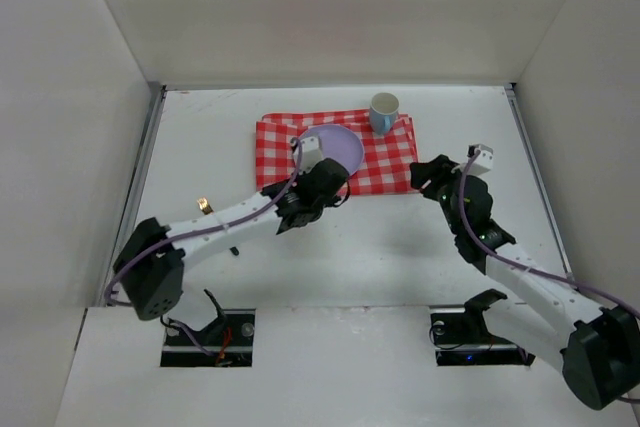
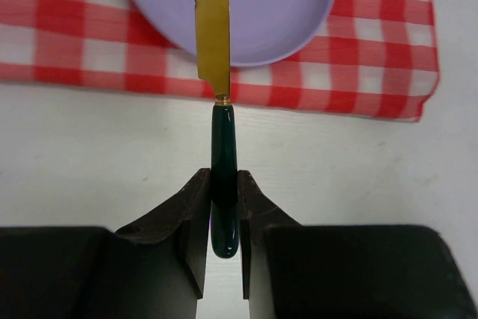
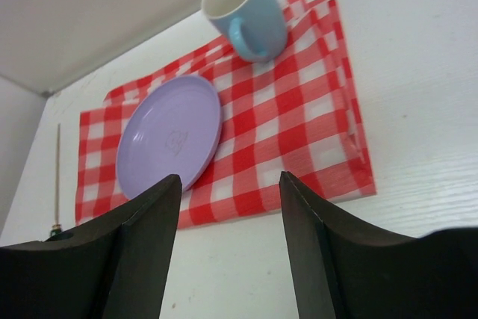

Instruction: Set the dinner table for one person

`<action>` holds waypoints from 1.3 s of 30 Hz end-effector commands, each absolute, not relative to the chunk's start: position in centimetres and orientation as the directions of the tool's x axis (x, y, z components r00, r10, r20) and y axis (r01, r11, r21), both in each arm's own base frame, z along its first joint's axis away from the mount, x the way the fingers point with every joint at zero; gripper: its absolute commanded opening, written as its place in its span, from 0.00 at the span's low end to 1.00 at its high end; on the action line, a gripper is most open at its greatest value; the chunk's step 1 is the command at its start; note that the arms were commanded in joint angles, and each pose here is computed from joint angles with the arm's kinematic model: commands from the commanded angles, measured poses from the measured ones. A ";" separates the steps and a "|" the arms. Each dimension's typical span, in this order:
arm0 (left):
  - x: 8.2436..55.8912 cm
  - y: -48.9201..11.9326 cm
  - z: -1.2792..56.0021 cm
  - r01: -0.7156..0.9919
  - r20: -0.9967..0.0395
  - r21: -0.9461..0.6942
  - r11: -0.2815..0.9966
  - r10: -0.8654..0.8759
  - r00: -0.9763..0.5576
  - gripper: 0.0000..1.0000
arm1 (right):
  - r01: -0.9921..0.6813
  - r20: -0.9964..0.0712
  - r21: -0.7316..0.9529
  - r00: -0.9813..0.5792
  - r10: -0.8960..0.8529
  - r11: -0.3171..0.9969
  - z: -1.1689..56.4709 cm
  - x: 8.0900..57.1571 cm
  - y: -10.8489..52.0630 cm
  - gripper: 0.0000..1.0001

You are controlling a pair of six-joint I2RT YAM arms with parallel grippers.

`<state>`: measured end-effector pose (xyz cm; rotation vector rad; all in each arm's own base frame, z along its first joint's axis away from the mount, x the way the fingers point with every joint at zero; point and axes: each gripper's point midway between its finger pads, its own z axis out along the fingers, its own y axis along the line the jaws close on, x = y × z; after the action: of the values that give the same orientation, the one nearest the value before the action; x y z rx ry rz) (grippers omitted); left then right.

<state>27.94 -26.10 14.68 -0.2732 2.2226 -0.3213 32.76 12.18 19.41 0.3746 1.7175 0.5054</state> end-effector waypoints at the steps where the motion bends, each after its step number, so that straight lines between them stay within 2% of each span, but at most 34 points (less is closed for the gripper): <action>1: 30.8 -31.9 18.1 0.046 -0.756 -0.405 0.913 -0.306 -0.579 0.00 | 0.008 -0.809 0.580 -0.115 0.577 0.815 21.0 33.1 10.3 0.61; 7: 34.9 -38.0 16.9 0.093 -0.745 -0.402 0.911 -0.266 -0.612 0.00 | 0.002 -0.791 0.606 -0.112 0.602 0.796 21.2 33.0 10.1 0.61; 16: 38.9 -41.9 12.1 0.069 -0.705 -0.376 0.924 -0.238 -0.668 0.00 | -0.007 -0.783 0.620 -0.080 0.617 0.785 22.1 32.5 9.6 0.61; 29: 42.3 -42.6 8.4 0.010 -0.689 -0.352 0.936 -0.253 -0.679 0.00 | -0.009 -0.784 0.615 -0.115 0.610 0.789 21.2 33.0 10.2 0.62; 39: 43.1 -42.3 6.2 -0.034 -0.655 -0.356 0.934 -0.275 -0.704 0.02 | -0.001 -0.781 0.617 -0.124 0.612 0.787 20.8 33.2 10.0 0.63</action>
<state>42.56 -41.66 4.50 -0.1942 2.3374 -0.3550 32.69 10.03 19.32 0.4924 1.6792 0.5303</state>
